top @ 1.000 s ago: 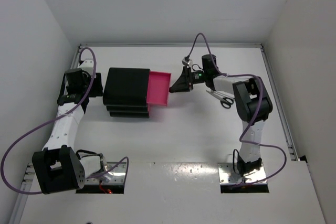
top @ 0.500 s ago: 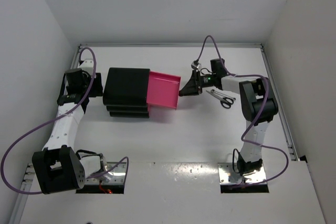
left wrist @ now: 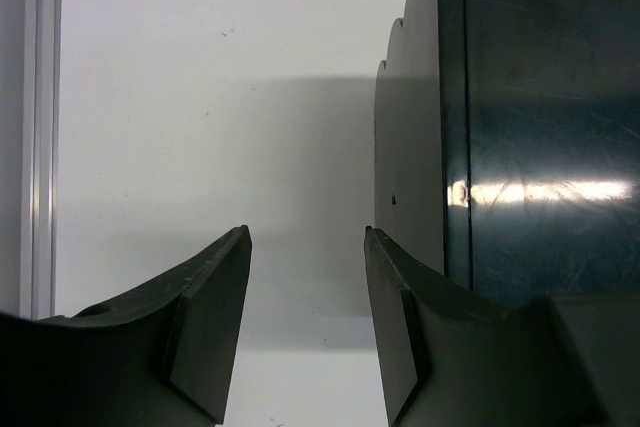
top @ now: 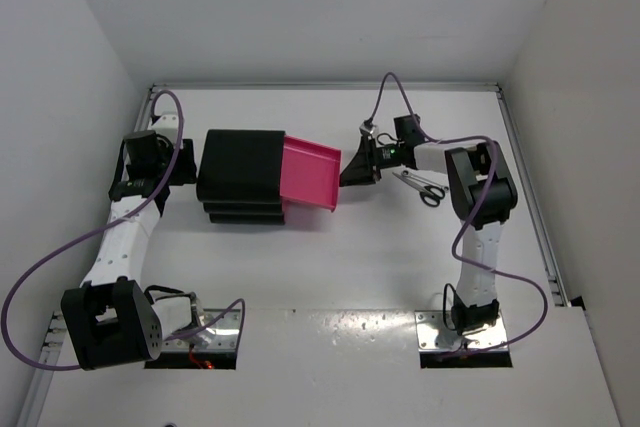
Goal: Sort the tools into containers
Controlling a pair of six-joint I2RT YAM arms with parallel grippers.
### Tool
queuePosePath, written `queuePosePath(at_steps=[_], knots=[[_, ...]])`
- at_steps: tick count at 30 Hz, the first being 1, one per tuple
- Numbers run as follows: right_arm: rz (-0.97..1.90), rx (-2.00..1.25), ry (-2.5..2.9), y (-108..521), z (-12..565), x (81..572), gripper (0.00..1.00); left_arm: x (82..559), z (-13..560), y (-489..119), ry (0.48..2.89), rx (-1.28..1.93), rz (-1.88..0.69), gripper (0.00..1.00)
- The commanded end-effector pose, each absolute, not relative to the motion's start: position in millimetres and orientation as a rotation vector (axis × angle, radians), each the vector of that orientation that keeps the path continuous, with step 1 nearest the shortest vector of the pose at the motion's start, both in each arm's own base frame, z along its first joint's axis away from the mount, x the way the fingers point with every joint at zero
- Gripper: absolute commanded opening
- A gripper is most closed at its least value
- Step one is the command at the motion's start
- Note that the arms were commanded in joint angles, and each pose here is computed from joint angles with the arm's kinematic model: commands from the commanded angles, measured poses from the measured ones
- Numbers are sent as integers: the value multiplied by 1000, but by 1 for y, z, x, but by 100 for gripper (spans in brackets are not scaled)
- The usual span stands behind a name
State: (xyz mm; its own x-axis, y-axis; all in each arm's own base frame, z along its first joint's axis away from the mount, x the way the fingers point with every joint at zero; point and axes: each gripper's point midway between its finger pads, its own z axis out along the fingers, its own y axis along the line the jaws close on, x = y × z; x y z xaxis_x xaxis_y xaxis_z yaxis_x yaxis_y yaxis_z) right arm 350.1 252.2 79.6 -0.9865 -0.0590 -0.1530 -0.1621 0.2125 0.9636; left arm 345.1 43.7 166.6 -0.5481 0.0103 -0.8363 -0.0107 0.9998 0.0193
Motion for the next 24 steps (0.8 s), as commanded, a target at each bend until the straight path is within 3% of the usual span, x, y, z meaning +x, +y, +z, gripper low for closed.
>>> queuePosePath(at_steps=[1, 11, 24], knots=[[1827, -288, 2321, 257, 86, 372, 45, 342, 165, 33, 2152, 29, -32, 55], [1804, -245, 2320, 244, 91, 374, 64, 340, 161, 33, 2161, 28, -34, 55], [1714, -285, 2168, 170, 151, 369, 67, 338, 197, 54, 2031, -68, 104, 71]])
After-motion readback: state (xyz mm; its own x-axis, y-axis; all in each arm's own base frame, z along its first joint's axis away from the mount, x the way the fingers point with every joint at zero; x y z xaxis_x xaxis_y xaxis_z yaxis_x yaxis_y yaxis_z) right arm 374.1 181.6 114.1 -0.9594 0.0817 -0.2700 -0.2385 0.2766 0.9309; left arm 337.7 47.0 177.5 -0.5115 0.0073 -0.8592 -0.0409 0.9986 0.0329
